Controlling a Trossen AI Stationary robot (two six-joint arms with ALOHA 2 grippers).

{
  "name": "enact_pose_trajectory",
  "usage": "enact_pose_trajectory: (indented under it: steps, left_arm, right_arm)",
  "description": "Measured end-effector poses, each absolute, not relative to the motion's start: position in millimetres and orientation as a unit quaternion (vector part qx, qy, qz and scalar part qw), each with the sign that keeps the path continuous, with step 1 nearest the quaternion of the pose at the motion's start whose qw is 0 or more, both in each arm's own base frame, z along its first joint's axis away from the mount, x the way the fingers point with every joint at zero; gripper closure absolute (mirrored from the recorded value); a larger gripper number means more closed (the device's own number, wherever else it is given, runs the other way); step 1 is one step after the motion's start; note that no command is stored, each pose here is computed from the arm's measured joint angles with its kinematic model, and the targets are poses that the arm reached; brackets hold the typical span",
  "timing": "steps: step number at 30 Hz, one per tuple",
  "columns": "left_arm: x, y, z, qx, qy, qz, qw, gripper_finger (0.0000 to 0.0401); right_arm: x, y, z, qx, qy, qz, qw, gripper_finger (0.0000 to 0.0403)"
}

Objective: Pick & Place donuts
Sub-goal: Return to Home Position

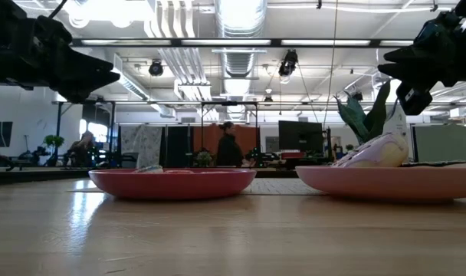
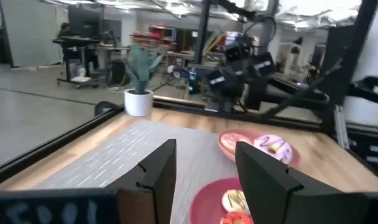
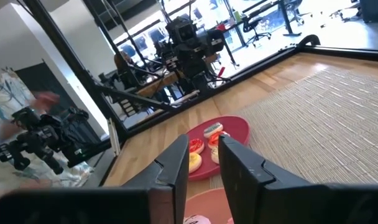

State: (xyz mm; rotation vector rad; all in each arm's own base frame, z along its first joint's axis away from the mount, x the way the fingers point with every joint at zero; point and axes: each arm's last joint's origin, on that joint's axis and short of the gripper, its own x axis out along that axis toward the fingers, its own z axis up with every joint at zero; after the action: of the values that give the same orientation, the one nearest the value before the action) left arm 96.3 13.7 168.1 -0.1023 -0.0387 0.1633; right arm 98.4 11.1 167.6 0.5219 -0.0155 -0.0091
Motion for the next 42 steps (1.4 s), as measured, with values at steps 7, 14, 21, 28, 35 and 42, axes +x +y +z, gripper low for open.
enact_pose_trajectory:
  steps: [7,14,21,28,35,42]
  left_arm:
    - [98.6,14.4,166.0,-0.066,-0.003,0.088,0.994,0.0262]
    - [98.7,14.4,166.0,-0.067,-0.003,0.090,0.994,0.0262]
    - [98.7,14.5,166.0,-0.067,-0.003,0.090,0.994,0.0262]
    - [98.7,14.6,166.2,-0.067,-0.003,0.091,0.994,0.0262]
    - [98.7,14.5,166.3,-0.067,-0.003,0.091,0.994,0.0262]
    - [98.7,14.5,166.4,-0.067,-0.004,0.091,0.994,0.0262]
  right_arm:
    - [98.4,11.0,167.5,0.258,-0.007,-0.005,0.966,0.0319]
    - [98.5,11.0,167.5,0.258,-0.007,-0.005,0.966,0.0330]
    - [98.5,11.0,167.6,0.258,-0.007,-0.005,0.966,0.0334]
    - [98.5,11.0,167.5,0.258,-0.007,-0.005,0.966,0.0328]
    - [98.5,11.0,167.5,0.258,-0.007,-0.005,0.966,0.0321]
    - [96.3,7.8,170.8,0.260,-0.030,-0.015,0.965,0.0326]
